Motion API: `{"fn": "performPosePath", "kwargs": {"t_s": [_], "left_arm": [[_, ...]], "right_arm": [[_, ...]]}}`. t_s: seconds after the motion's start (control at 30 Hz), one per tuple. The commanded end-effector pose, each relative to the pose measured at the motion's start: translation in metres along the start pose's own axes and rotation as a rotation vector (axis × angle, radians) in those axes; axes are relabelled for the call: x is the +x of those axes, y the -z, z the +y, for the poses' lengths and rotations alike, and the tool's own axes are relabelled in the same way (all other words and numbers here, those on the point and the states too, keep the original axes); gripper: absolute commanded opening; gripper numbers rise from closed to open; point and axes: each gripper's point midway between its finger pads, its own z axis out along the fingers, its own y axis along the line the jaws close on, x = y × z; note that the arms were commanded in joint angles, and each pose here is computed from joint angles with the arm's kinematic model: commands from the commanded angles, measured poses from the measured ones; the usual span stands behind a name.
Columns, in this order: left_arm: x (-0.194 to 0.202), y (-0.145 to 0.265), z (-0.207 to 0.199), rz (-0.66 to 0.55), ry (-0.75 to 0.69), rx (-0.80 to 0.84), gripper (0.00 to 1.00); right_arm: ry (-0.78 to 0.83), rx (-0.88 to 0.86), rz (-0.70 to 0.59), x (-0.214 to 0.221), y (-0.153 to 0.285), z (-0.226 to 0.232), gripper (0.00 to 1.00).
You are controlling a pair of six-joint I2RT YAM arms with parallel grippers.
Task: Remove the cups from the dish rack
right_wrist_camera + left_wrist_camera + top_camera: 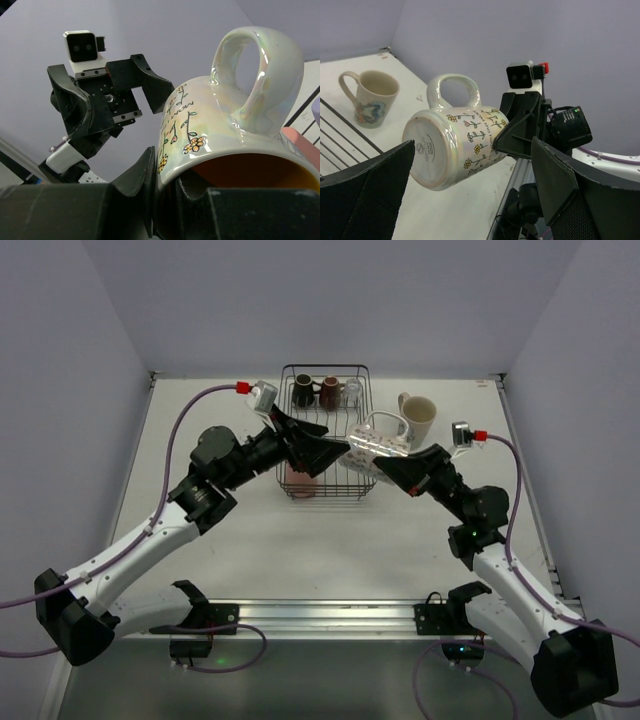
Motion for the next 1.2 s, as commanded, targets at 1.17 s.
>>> {"fn": "performPosePath", "kwargs": {"t_s": [1.17], "left_arm": [[0.047, 0.108, 0.098, 0.249, -0.416, -0.517, 1.0]], "right_arm": [[0.439, 1.547, 0.153, -0.211, 0.128, -0.299, 0.0]]}}
